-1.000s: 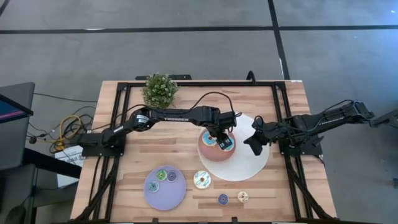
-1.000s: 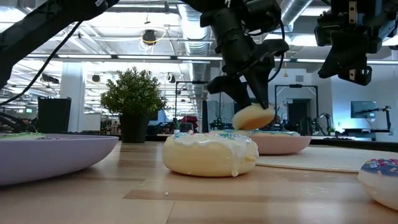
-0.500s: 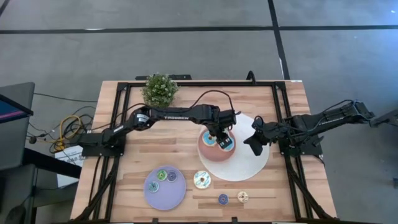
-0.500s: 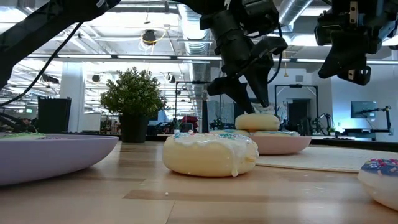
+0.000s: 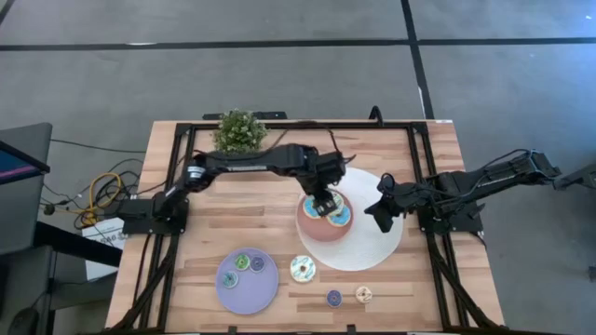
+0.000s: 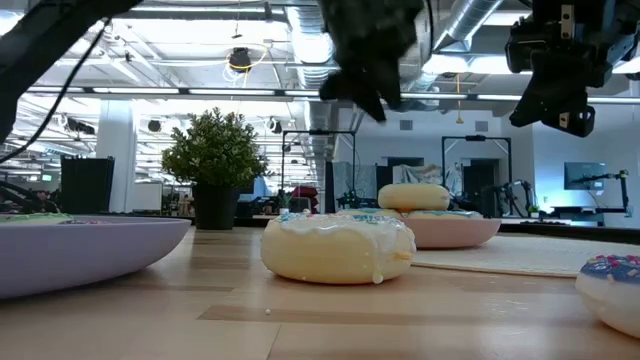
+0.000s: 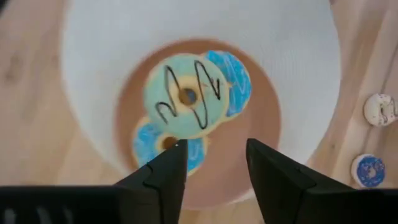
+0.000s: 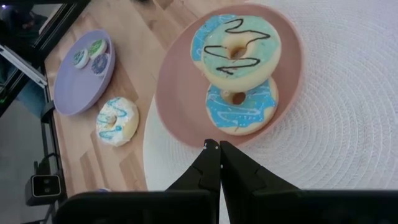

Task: Pick & Place donuts
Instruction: Put the small white donut on the purple plate

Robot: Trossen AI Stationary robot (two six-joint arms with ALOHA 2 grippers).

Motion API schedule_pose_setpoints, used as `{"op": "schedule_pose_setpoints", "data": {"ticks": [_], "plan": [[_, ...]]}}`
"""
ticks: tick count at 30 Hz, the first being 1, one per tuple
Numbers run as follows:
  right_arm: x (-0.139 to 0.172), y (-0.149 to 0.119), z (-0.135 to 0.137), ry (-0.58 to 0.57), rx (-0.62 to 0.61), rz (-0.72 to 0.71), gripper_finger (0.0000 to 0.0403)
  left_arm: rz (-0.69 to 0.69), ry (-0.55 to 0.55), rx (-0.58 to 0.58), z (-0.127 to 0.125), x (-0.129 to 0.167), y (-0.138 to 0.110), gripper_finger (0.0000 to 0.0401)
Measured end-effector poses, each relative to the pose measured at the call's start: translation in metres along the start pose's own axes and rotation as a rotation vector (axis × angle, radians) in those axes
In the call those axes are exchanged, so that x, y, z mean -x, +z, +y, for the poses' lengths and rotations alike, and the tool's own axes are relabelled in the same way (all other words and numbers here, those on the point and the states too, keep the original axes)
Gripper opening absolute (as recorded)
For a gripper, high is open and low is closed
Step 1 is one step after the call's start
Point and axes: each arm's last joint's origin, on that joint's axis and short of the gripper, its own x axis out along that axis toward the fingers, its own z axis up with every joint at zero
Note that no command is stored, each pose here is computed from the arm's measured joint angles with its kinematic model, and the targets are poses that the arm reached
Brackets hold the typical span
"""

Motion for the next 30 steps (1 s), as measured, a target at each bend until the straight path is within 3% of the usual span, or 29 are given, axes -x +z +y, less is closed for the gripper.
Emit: {"op": "schedule_pose_setpoints", "data": {"ticks": [4,9,15,20,25,30], "plan": [[0.0,0.0,0.0,0.001,-0.008,0.0,0.0,-0.055,0.051,-0.05,-0.004,0.039,-0.004,0.0114],[0.0,0.0,0.0,0.002,-0.019,0.0,0.0,-0.111,0.051,-0.101,-0.009,0.078,-0.011,0.002],[0.0,0.0,0.0,0.001,-0.034,0.001,0.0,-0.134,0.062,-0.122,-0.014,0.1,-0.018,0.0003],[0.0,0.0,0.0,0.0,-0.034,0.002,0.0,-0.099,0.173,-0.245,-0.03,0.087,-0.033,0.0001],[0.0,-0.001,0.001,0.014,-0.103,0.019,0.0,-0.005,0.21,-0.259,-0.026,0.06,-0.045,0.0],[0.0,-0.002,0.002,0.02,-0.103,0.025,0.0,0.056,0.16,-0.246,-0.016,0.033,-0.06,0.0]]}}
